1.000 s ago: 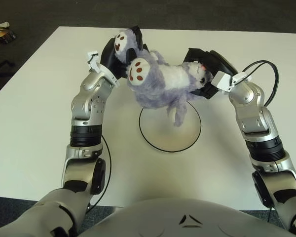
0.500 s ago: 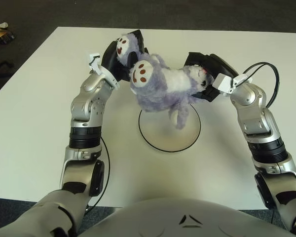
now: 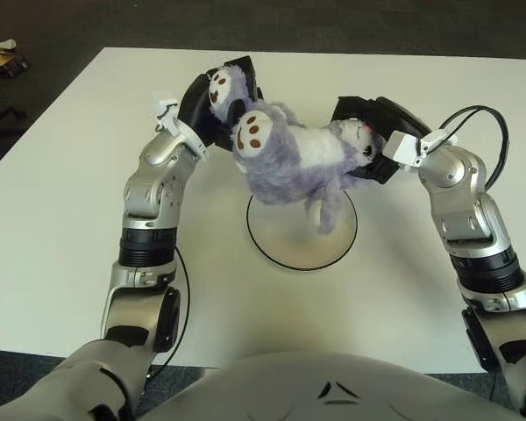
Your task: Put the doll into the plate.
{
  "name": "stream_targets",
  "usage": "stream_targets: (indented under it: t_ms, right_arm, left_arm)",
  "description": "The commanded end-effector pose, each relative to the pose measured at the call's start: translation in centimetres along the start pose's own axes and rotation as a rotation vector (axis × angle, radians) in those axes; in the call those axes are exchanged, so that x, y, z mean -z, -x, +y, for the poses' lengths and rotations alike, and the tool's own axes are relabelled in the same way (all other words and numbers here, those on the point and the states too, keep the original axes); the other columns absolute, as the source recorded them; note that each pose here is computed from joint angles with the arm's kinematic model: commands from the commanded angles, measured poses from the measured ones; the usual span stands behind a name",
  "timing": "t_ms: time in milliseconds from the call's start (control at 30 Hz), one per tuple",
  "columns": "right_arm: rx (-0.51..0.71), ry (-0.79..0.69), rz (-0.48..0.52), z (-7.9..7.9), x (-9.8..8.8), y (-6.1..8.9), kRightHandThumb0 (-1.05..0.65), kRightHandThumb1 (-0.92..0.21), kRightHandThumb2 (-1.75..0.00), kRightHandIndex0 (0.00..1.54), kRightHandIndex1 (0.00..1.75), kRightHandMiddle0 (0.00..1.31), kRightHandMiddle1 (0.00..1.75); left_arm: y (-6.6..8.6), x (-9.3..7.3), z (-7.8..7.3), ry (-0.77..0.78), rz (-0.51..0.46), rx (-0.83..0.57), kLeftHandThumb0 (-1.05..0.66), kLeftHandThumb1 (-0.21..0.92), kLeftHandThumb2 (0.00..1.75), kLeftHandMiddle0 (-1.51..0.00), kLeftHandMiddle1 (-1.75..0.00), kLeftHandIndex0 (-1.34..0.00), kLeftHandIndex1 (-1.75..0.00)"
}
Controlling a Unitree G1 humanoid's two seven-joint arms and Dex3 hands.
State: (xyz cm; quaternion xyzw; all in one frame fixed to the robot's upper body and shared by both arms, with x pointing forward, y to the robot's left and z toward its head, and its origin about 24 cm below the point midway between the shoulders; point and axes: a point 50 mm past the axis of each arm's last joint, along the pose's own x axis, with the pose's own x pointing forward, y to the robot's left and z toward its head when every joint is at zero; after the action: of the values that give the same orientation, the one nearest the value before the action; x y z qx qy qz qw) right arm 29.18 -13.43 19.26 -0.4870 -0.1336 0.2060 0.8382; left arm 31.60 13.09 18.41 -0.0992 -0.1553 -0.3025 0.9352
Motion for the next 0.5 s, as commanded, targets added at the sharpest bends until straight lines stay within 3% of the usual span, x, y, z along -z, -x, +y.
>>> stream_targets:
  t_ms: [0,100,233,433,467]
  right_arm:
    - [0.007,0.058,-0.013,-0.77,-0.57,0.48,0.54,-0.14,-1.53,0.75,1.75,0.58,1.75]
    - [-0.006,0.074,-0.008,-0.97,-0.81,0.99,0.51,-0.19,-1.46,0.7,1.75,0.4,1.75]
    - [-0.022,0.048,0.008,-1.04,-1.03,1.2,0.48,-0.26,-1.38,0.64,1.75,0.28,1.75]
    - [-0.048,-0.012,0.006,-1.05,-1.39,1.39,0.41,-0.5,-1.03,0.49,1.69,0.1,1.75]
    - [-0.053,-0.015,0.005,-1.05,-1.45,1.42,0.4,-0.55,-0.94,0.48,1.66,0.06,1.7]
  left_arm:
    - [0.58,-0.13,0.12,0.039,0.003,0.014,0.54,0.15,1.52,-0.74,-1.75,-0.92,-1.75]
    - [0.81,-0.25,0.01,0.074,0.009,0.033,0.54,0.16,1.5,-0.73,-1.75,-0.91,-1.75]
    - [0.98,-0.44,-0.08,0.092,0.019,0.042,0.53,0.17,1.5,-0.73,-1.75,-0.91,-1.75]
    - [1.35,-0.86,-0.28,0.108,0.018,0.072,0.52,0.2,1.46,-0.7,-1.75,-0.93,-1.75]
    - [1.41,-0.92,-0.31,0.108,0.014,0.078,0.5,0.25,1.4,-0.66,-1.75,-0.86,-1.75]
